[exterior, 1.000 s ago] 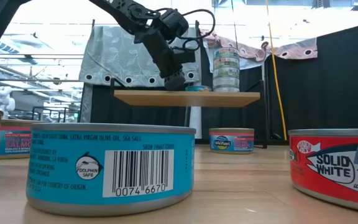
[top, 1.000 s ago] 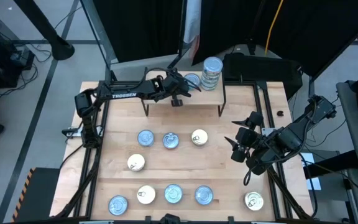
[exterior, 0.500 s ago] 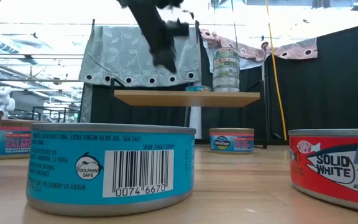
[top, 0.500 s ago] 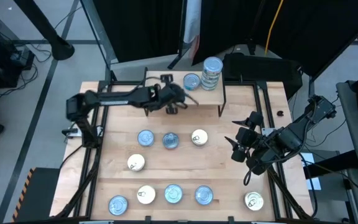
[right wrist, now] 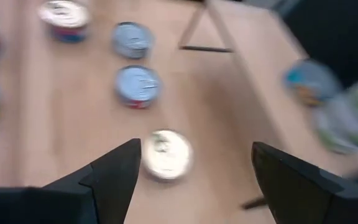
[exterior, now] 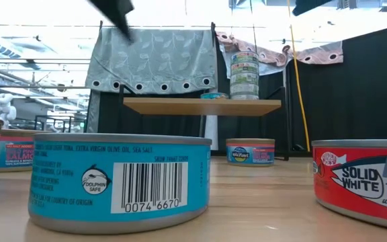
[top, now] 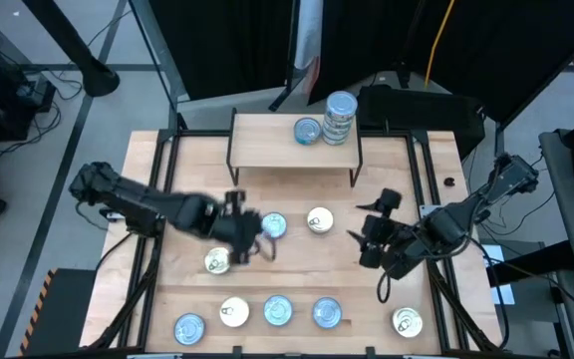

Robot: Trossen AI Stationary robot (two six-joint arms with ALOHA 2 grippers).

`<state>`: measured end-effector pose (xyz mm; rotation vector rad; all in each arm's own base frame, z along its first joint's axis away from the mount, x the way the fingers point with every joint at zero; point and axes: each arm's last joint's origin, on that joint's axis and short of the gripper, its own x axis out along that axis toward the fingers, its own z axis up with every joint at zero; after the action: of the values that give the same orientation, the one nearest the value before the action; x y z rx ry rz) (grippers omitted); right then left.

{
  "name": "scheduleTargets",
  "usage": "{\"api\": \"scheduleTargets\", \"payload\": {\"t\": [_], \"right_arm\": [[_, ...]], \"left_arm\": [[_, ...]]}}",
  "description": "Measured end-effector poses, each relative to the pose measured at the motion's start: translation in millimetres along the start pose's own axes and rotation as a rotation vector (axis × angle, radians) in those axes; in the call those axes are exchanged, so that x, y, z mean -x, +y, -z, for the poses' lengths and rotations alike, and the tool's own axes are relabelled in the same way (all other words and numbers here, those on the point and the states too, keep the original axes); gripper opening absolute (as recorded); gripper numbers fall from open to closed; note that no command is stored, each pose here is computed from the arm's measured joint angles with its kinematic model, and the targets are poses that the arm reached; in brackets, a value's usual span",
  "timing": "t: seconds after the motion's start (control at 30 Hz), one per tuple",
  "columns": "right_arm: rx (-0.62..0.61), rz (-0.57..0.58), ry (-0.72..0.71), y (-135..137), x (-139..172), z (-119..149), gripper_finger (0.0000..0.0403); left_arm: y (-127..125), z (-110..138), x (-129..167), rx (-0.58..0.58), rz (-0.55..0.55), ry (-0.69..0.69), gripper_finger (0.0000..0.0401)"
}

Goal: Stack canned seafood by type on shelf
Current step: Stack the blue tuna can on top of the other blue tuna can on the shelf

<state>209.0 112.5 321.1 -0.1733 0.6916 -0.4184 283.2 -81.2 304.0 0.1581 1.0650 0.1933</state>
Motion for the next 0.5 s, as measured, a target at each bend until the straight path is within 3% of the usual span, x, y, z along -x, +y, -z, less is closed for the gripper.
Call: {"api": "scheduleTargets", "payload": {"t": [0.2,0.37,0.5], "right_arm": [[0.006,-0.204,-0.039,8,-12,-12,0.0297],[0.018,-0.220,-0.080,8,-13,-18,0.0297],[0.028,-0.219,-0.079,8,-13,-18,0.0297]], "left_arm": [[-14,59,-34,0.032,-0.074,0.244,0.0003],[6,93,-60,0.166,-0.055,0.334,0.0002],[22,107,-69,0.248,0.004,0.281,0.0001]]}}
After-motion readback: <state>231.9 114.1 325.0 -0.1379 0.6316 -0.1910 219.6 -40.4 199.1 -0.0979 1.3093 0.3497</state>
